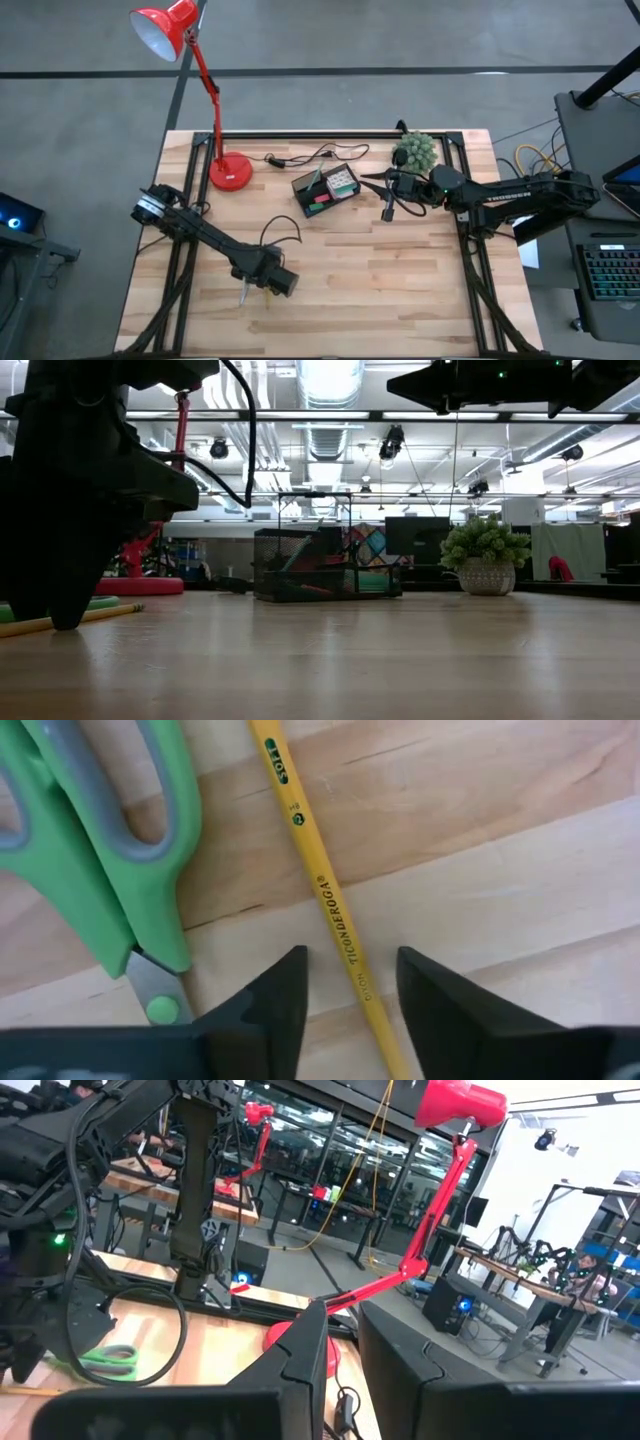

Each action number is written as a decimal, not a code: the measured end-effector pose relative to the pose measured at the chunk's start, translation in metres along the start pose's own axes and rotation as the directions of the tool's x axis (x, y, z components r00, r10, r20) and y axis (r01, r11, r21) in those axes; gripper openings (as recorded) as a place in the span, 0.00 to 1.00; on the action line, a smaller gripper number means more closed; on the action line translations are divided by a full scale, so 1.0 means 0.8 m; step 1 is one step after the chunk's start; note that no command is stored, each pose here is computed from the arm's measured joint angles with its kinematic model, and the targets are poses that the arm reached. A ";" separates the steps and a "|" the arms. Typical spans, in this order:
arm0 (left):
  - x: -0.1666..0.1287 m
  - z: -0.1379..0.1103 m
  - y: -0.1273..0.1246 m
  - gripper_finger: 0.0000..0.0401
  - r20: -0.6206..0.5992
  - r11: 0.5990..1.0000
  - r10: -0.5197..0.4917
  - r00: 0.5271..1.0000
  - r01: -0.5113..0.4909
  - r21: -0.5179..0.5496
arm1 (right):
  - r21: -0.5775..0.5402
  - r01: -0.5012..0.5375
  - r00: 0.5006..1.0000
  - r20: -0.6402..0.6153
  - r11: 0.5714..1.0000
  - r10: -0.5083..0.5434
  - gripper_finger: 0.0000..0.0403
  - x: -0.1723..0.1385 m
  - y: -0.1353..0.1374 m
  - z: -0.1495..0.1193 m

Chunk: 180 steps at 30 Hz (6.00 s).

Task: Pick and place office supplies into organizer
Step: Put the yellow pencil into the desk organizer, then put the green scissors into the desk organizer

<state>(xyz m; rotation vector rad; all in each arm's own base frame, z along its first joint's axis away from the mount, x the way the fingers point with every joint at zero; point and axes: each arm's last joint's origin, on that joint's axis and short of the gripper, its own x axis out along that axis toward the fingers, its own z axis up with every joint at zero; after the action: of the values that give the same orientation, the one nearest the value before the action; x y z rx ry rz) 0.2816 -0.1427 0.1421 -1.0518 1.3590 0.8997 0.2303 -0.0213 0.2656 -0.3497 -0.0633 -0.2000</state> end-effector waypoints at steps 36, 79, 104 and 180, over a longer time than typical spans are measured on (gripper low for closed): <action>-0.021 -0.001 0.006 0.00 -0.018 0.995 -0.042 0.999 0.044 0.094 | 0.001 0.000 1.000 -0.001 1.000 0.000 0.13 0.000 0.000 0.000; -0.187 0.154 -0.011 0.00 0.781 0.783 -0.444 0.439 -0.233 0.576 | 0.003 -0.002 1.000 -0.005 1.000 0.002 0.13 0.000 0.000 -0.001; -0.113 0.222 0.036 0.00 0.890 0.855 -0.392 0.232 -0.264 0.446 | -0.002 -0.006 1.000 -0.016 1.000 0.006 0.13 0.000 0.001 -0.002; -0.052 0.091 0.109 0.25 -0.022 0.910 -0.003 1.000 0.012 0.414 | -0.025 -0.008 1.000 -0.021 1.000 0.007 0.13 0.000 0.001 -0.002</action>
<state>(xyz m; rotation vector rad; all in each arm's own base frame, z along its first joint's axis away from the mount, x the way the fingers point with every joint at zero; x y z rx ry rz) 0.2198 -0.0437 0.1728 -0.7373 1.4810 0.5568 0.2305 -0.0214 0.2635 -0.3725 -0.0386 -0.1974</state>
